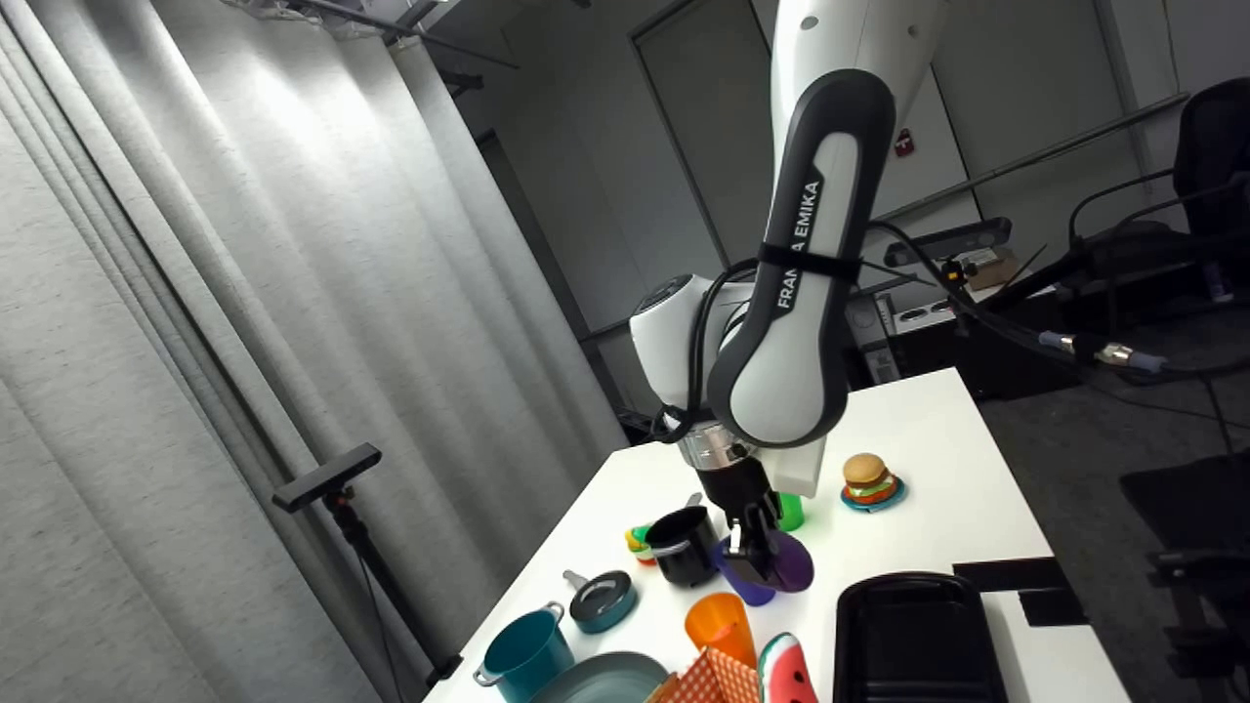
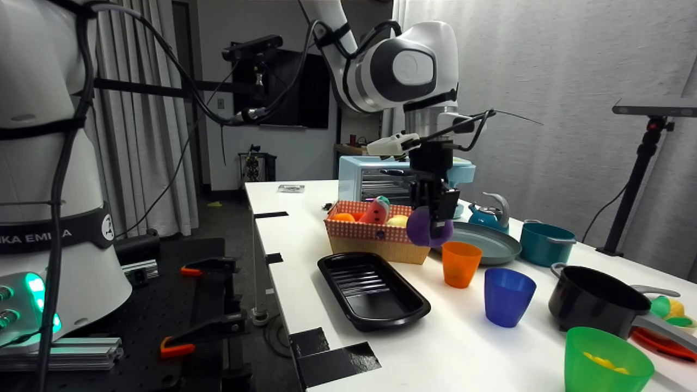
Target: Take the purple object from the black plate and put it in the black pot
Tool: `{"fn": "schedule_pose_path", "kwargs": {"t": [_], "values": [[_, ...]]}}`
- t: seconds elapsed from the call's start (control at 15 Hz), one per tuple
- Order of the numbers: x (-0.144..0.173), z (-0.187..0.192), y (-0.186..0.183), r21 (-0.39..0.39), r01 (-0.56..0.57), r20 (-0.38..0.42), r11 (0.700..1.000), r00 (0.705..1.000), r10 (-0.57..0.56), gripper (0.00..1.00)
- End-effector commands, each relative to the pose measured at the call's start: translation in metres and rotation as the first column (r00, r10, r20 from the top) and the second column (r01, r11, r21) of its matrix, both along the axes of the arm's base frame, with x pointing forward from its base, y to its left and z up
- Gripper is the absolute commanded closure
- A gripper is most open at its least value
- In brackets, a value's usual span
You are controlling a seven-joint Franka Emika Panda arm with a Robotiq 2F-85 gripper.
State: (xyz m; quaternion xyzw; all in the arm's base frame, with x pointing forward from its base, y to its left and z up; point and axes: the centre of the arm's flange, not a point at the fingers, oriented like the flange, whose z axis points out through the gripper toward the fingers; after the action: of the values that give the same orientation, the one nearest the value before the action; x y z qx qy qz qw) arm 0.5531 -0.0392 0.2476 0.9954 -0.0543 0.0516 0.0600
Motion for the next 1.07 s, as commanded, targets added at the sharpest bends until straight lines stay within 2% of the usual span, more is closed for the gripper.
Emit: {"fn": "schedule_pose_path", "kwargs": {"t": [0.0,0.33,1.0], "values": [[0.001,-0.001,0.000,-0.003,0.002,0.001,1.000,1.000,-0.002,0.93],[0.016,-0.011,-0.006,-0.023,0.009,0.012,1.000,1.000,-0.008,0.93],[0.102,-0.014,-0.066,-0.134,0.060,0.101,0.989,0.994,-0.047,0.93]]}}
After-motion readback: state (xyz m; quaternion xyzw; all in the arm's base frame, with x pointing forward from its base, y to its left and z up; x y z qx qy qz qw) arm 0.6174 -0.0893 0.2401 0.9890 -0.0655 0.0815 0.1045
